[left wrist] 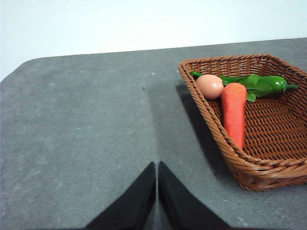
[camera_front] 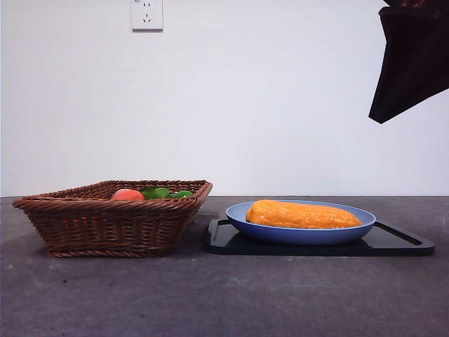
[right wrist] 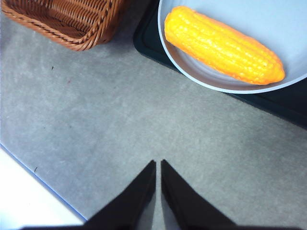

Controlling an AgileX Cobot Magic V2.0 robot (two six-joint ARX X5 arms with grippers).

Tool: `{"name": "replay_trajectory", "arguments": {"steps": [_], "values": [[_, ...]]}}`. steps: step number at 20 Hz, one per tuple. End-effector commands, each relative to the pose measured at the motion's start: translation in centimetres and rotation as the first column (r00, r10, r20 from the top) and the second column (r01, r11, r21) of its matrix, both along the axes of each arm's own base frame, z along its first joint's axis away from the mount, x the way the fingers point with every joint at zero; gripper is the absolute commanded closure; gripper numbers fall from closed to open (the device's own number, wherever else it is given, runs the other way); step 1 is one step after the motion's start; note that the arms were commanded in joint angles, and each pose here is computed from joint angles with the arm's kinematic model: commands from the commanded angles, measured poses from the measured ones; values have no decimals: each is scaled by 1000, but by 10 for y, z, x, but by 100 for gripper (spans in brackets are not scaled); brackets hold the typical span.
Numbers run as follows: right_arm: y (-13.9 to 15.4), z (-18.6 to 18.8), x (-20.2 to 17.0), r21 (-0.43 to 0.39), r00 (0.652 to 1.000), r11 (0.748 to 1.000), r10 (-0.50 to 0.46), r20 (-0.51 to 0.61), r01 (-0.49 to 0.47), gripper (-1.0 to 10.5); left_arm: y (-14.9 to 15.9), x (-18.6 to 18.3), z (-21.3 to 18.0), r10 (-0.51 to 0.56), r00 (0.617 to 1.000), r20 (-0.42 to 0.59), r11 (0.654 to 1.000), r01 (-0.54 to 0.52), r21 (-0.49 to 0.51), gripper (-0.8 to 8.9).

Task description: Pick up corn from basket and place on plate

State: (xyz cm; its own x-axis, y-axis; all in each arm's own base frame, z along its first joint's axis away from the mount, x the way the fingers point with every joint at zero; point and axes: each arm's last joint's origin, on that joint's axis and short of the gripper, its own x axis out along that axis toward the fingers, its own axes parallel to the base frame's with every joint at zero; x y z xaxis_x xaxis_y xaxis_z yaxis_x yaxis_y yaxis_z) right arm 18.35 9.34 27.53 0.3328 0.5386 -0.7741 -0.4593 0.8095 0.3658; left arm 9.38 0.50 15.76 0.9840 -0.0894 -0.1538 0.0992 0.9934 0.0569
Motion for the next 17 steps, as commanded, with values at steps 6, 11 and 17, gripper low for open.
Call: {"name": "replay_trajectory", "arguments": {"steps": [6,11,17], "values": [[2,1,1,6,1000,1000,2,2,-2,944,0,0,-8,4,998,-58,1000,-4,-11,806],[2,1,2,1,1000,1000,15,16,-15,944,0,0,-8,4,998,-58,1000,-4,-11,806],[-20,29,3,1,861,998,-48,506,55,944,0,0,-8,4,998,-58,1000,-4,-11,806]]}}
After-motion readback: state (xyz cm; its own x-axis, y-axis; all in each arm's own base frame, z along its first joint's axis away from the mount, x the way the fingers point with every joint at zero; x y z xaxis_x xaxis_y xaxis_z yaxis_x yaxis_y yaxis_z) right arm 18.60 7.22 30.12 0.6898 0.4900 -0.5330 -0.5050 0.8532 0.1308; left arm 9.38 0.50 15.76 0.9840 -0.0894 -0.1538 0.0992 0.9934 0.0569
